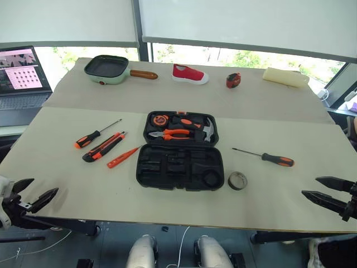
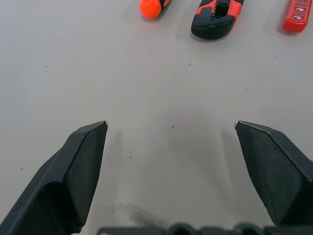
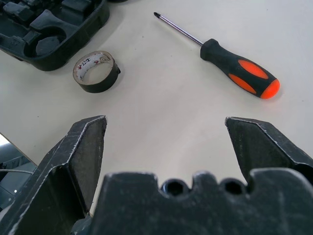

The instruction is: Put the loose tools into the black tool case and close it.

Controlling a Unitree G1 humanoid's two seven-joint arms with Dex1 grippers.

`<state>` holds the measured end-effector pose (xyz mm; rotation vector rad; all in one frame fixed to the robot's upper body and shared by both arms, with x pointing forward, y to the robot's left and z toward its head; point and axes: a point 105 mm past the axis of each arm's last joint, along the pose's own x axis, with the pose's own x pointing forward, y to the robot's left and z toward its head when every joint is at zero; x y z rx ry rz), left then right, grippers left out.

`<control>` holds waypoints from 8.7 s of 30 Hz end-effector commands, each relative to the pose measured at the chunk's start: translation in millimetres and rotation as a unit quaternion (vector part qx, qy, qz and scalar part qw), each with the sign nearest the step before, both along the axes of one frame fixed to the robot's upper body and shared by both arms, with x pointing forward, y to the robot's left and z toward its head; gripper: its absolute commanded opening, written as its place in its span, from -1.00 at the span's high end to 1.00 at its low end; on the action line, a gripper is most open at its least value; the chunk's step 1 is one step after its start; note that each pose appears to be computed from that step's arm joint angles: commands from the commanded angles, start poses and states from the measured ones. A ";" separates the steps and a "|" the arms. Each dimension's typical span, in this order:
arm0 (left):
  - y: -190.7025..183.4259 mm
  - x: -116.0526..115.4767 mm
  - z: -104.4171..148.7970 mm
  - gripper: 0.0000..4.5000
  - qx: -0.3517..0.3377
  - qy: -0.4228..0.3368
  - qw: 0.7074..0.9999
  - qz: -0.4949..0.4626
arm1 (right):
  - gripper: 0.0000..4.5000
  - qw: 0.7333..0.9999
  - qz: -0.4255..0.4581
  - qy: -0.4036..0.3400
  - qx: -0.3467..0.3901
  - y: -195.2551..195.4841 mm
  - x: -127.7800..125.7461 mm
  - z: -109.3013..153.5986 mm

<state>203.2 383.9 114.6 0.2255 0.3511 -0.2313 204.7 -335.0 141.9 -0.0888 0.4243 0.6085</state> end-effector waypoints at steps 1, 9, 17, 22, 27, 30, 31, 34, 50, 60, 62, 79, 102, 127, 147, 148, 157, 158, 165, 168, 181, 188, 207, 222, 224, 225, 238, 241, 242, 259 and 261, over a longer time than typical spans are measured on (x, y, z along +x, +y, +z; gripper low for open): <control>1.4 1.7 10.7 -0.98 0.011 -0.020 1.000 0.005 | -1.00 1.000 0.001 -0.024 -0.011 2.2 4.9 8.9; -20.5 39.3 35.3 -0.98 0.022 -0.048 0.998 -0.032 | -1.00 0.994 0.055 -0.089 -0.039 39.1 27.6 42.0; -38.3 108.9 58.5 -0.98 0.041 -0.045 0.994 -0.096 | -1.00 0.964 0.214 -0.151 -0.040 133.1 36.6 79.5; -43.2 159.1 59.6 -0.98 0.053 -0.028 0.993 -0.100 | -1.00 0.934 0.304 -0.186 -0.033 186.0 33.8 99.6; -51.1 178.7 49.2 -0.98 0.065 -0.004 0.991 -0.115 | -1.00 0.924 0.333 -0.187 -0.035 202.1 27.1 101.8; -51.1 185.3 40.2 -0.98 0.065 0.015 0.992 -0.103 | -1.00 0.924 0.333 -0.187 -0.035 203.4 22.6 102.0; -49.7 186.6 37.6 -0.98 0.066 0.020 0.993 -0.095 | -1.00 0.924 0.331 -0.188 -0.035 203.1 21.3 102.4; -49.5 189.5 31.8 -0.98 0.061 0.032 0.994 -0.084 | -1.00 0.928 0.321 -0.189 -0.029 201.0 19.5 103.7; -55.4 188.1 20.0 0.60 0.049 0.062 0.992 -0.100 | -1.00 0.938 0.297 -0.177 -0.028 190.6 12.6 98.6; -183.8 178.4 110.6 0.60 0.087 -0.088 0.889 -0.440 | -1.00 0.959 0.248 -0.129 -0.030 169.7 15.9 69.9; -213.6 167.1 104.5 0.60 0.110 -0.079 0.855 -0.501 | -1.00 0.964 0.233 -0.121 -0.036 164.3 20.1 62.4; -275.0 164.9 42.9 0.60 0.226 -0.039 0.780 -0.582 | -1.00 0.975 0.184 -0.113 -0.053 151.3 33.5 41.8; -297.3 175.9 61.1 0.25 0.174 -0.052 0.785 -0.592 | -1.00 0.974 0.196 -0.112 -0.032 162.2 25.5 39.3; -304.9 177.8 0.5 0.97 0.249 0.004 0.771 -0.586 | -1.00 0.977 0.181 -0.113 -0.022 163.0 30.0 36.4; -292.7 73.0 114.2 -0.97 -0.059 -0.014 0.743 -0.667 | -1.00 0.979 -0.059 -0.058 -0.188 6.0 45.2 11.9; -292.6 67.7 110.5 -0.97 -0.052 -0.006 0.738 -0.672 | -1.00 0.974 -0.052 -0.060 -0.210 5.6 58.0 8.8; -297.1 47.2 105.1 -0.97 -0.046 0.003 0.734 -0.677 | -1.00 0.931 0.016 -0.021 -0.365 -4.2 111.5 -30.8; -296.7 45.0 106.0 -0.97 -0.046 0.000 0.736 -0.675 | -1.00 0.920 0.030 -0.018 -0.390 -5.4 115.2 -34.1; -294.7 42.6 104.2 -0.97 -0.042 -0.011 0.753 -0.657 | -1.00 0.901 0.043 -0.023 -0.431 -11.6 129.1 -39.6; -295.0 44.5 104.6 -1.00 -0.042 -0.016 0.756 -0.653 | -0.74 0.907 0.041 -0.025 -0.418 -11.5 132.3 -40.3; -286.8 61.7 98.2 -1.00 -0.047 0.000 0.767 -0.640 | 0.50 0.941 0.040 -0.019 -0.337 -6.7 122.1 -28.2; -260.3 68.6 98.3 -1.00 -0.036 0.018 0.786 -0.617 | 0.50 0.980 0.039 -0.056 -0.187 33.3 117.2 35.8; -218.3 22.1 85.7 -1.00 -0.049 0.069 0.832 -0.549 | 0.50 0.882 0.375 -0.089 -0.270 202.0 132.9 28.6; -220.5 40.7 93.3 -1.00 -0.048 0.036 0.847 -0.528 | 0.50 0.866 0.394 -0.072 -0.298 220.3 150.2 1.1; -221.9 42.7 94.4 -1.00 -0.047 0.034 0.846 -0.531 | 0.50 0.866 0.395 -0.072 -0.298 221.4 150.0 0.1; -222.4 43.5 95.0 -1.00 -0.046 0.033 0.845 -0.532 | 0.50 0.865 0.398 -0.075 -0.297 222.6 149.3 0.8; -223.3 51.7 91.0 -1.00 -0.030 0.032 0.840 -0.541 | -0.59 0.902 0.361 -0.113 -0.207 246.8 147.3 34.3; -223.5 52.7 90.2 -1.00 -0.026 0.032 0.838 -0.544 | 0.02 0.913 0.344 -0.109 -0.193 249.4 149.2 28.7; -223.6 53.3 90.6 -1.00 -0.025 0.031 0.838 -0.544 | 0.05 0.915 0.340 -0.108 -0.186 251.2 149.3 27.1; -225.7 60.4 89.8 -1.00 -0.019 0.024 0.836 -0.547 | 0.97 0.908 0.358 -0.063 -0.210 269.7 132.4 -32.5; -225.7 61.7 89.9 -1.00 -0.020 0.023 0.837 -0.546 | 0.97 0.907 0.358 -0.067 -0.210 272.3 132.1 -33.3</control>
